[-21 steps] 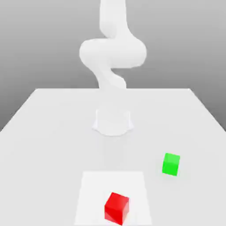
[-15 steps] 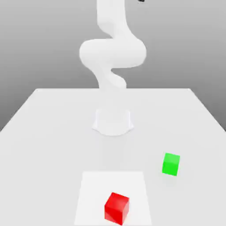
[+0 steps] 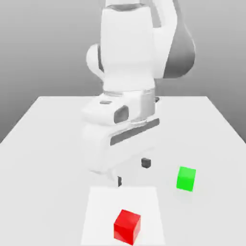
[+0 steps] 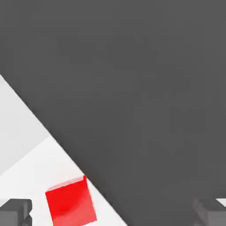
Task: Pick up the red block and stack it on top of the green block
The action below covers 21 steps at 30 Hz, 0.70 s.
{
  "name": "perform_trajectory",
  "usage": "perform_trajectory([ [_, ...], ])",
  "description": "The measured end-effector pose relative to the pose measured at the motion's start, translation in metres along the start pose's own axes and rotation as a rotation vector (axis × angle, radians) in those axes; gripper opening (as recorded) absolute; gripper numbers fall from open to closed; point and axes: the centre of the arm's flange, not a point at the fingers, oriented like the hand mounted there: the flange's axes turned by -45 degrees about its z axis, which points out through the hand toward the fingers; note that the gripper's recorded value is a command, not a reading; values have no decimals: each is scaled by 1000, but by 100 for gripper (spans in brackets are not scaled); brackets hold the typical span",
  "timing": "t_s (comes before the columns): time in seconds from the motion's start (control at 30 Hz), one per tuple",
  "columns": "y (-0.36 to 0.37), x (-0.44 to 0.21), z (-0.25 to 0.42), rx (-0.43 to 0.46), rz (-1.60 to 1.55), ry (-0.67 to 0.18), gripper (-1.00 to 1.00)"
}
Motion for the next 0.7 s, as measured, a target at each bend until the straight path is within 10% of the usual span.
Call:
perform_trajectory([
  [0.27, -21, -21, 120, 82, -160, -77, 0],
  [0.3, -22, -22, 129, 83, -161, -77, -100],
  [0.7, -21, -17, 76, 85, -165, -78, -100],
])
